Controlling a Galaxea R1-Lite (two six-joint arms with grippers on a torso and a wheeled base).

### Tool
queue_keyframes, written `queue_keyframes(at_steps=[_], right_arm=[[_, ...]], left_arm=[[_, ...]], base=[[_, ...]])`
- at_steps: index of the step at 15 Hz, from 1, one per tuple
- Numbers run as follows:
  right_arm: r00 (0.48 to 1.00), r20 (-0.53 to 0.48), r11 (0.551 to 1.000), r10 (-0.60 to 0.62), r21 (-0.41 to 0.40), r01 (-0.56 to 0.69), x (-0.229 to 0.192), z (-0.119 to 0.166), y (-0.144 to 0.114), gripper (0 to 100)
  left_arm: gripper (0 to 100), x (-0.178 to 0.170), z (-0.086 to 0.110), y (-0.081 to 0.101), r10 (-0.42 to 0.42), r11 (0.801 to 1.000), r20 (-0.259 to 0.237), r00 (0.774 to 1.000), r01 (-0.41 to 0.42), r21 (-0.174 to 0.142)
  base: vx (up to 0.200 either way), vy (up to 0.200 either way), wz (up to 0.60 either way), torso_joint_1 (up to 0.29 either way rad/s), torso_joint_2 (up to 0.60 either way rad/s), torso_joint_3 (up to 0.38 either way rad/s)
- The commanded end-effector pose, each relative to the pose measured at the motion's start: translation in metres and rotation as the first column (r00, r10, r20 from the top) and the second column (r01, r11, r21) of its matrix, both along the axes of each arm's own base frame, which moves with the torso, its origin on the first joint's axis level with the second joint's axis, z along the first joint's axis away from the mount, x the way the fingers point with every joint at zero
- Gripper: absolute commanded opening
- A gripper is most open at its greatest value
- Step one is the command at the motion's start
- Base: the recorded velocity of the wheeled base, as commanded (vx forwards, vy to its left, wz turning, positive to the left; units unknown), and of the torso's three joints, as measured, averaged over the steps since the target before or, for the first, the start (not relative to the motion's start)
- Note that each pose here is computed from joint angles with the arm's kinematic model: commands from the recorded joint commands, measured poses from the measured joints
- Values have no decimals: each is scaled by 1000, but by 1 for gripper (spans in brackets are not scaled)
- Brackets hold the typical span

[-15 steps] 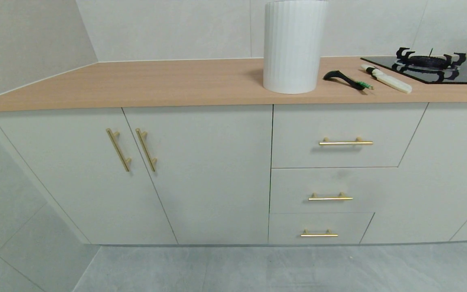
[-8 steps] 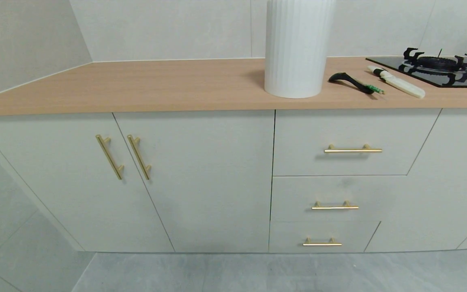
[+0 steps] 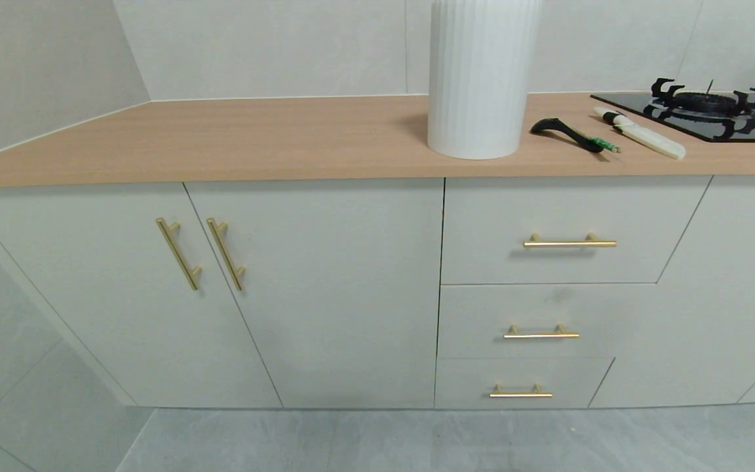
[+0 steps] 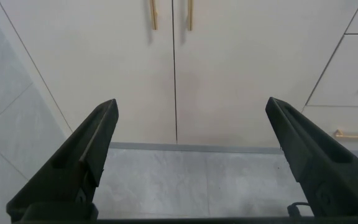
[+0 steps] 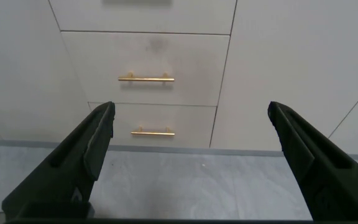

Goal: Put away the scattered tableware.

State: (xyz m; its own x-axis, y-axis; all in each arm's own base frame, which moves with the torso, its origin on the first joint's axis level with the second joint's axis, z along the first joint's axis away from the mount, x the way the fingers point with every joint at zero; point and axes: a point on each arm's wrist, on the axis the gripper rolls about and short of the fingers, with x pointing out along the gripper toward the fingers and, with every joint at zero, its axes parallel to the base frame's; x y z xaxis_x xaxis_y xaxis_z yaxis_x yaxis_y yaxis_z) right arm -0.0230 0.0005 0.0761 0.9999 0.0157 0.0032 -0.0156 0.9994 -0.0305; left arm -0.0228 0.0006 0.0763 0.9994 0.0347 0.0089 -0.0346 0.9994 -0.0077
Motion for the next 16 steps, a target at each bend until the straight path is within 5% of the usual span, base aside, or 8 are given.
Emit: queue_keyframes(at_steps=[1, 3, 7, 9, 12, 16], right_arm=[[997, 72, 1000, -2, 10, 1, -3, 14, 0, 100], [992, 122, 999, 23, 41, -28, -8, 30, 0, 100], [983, -42, 984, 177, 43, -175, -1, 25, 4, 100], [960, -160, 972, 231, 73, -222, 16, 49, 5, 100], [862, -424, 959, 277, 75, -272, 64, 62, 8, 100], [753, -544, 920, 369, 102, -377, 134, 87, 27, 100]], left_arm=[[100, 0, 0, 0, 1, 1000, 0, 1000, -1, 0], [100, 0, 0, 0, 1, 1000, 0, 1000, -1, 0], [100, 0, 0, 0, 1, 1000, 0, 1000, -1, 0], [100, 0, 0, 0, 1, 1000, 0, 1000, -1, 0], [100, 0, 0, 0, 1, 1000, 0, 1000, -1, 0], [100, 0, 0, 0, 1, 1000, -1, 1000, -1, 0]], base=[[0, 0, 0, 0, 0, 0], [0, 0, 0, 0, 0, 0], [0, 0, 0, 0, 0, 0], [0, 0, 0, 0, 0, 0], [0, 0, 0, 0, 0, 0], [0, 0, 0, 0, 0, 0]])
